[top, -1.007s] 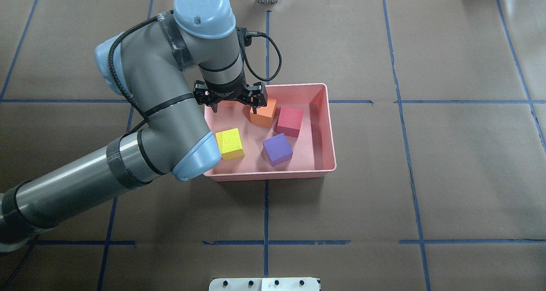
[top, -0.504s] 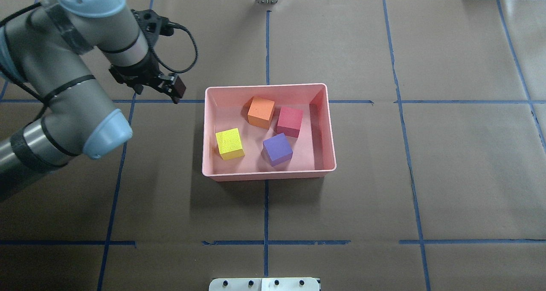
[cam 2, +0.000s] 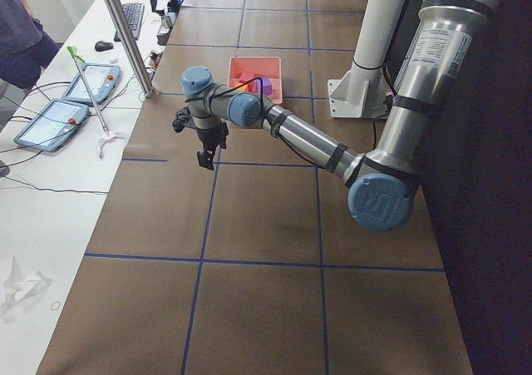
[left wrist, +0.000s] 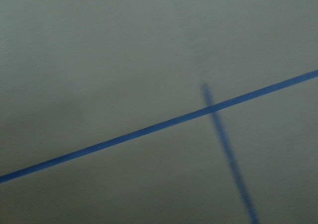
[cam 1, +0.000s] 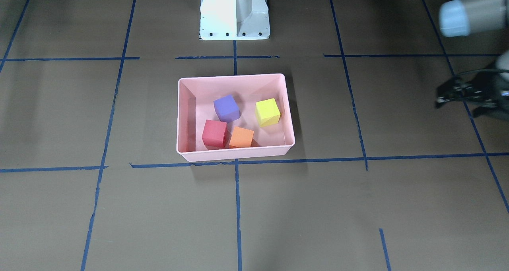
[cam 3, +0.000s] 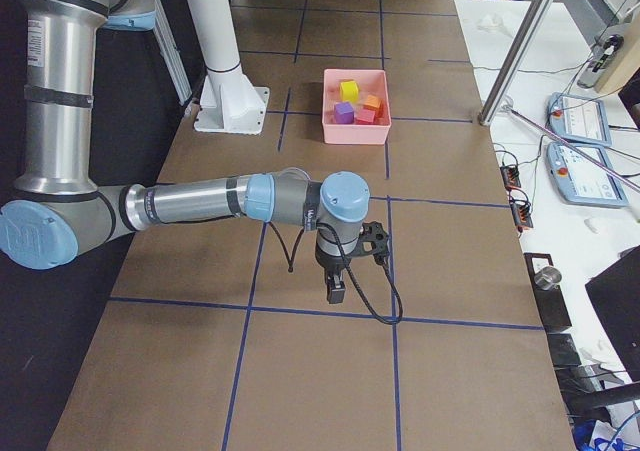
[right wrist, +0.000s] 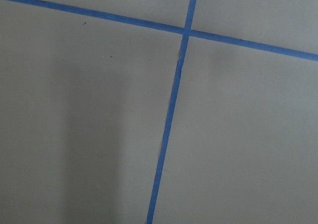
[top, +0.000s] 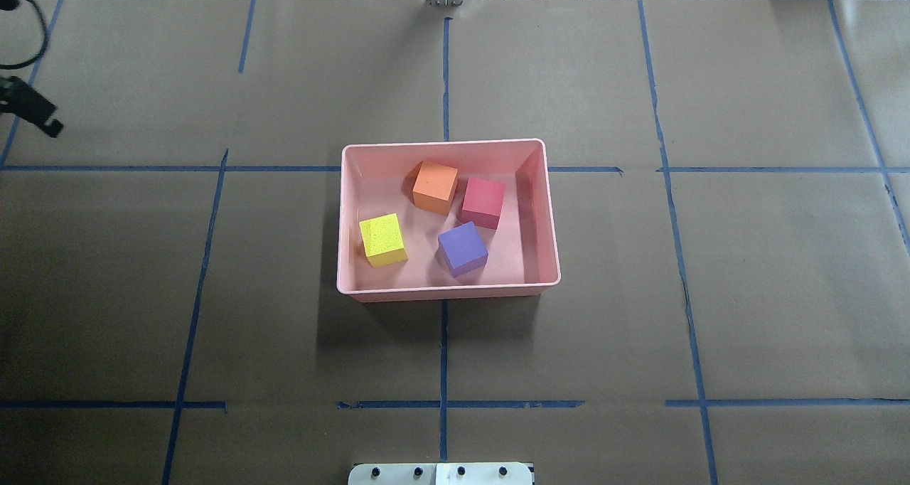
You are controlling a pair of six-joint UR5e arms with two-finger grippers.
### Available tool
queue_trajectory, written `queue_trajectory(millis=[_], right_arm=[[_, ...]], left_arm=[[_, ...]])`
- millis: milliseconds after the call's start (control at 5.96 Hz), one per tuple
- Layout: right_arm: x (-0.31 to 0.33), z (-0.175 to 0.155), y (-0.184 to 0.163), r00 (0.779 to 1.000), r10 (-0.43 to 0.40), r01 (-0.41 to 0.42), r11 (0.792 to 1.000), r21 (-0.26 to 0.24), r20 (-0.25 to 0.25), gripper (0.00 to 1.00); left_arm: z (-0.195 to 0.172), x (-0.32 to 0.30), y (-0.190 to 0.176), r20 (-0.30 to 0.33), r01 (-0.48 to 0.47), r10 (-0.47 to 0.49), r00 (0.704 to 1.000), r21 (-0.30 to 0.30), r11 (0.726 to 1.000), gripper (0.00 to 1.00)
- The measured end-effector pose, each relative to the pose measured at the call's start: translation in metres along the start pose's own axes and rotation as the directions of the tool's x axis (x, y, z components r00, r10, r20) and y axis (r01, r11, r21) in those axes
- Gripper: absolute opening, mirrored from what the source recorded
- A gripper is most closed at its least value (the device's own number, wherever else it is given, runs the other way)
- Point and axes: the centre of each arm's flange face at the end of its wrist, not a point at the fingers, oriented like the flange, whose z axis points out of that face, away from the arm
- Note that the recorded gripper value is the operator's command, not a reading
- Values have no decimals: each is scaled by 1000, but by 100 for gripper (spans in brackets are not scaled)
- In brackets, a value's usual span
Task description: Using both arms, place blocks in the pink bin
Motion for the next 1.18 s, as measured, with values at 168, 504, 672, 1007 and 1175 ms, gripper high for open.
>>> queue_trajectory(millis=[168,504,672,1007,1175], right_arm=[[1,2,-4,1000,17,-17,1000,20,-5,100],[0,5,-6,1000,26,-26,999,27,-5,100],[0,6,-6,1000,27,-27,999,28,-3,100],[-1,5,-6,1000,24,-24,999,30,-2,100],[-3,5,-7,1000,19,-19,999,30,-2,100]], left_arm=[[-7,-67,50,-3,32,-32,999,1,999,100],[4,-138,137,-2,121,-121,993,-19,993,100],[16,-152,161,-3,154,-154,988,-39,987,100],[21,-158,181,5,173,-173,985,-46,984,100],[22,-159,183,4,174,-174,985,-48,983,100]])
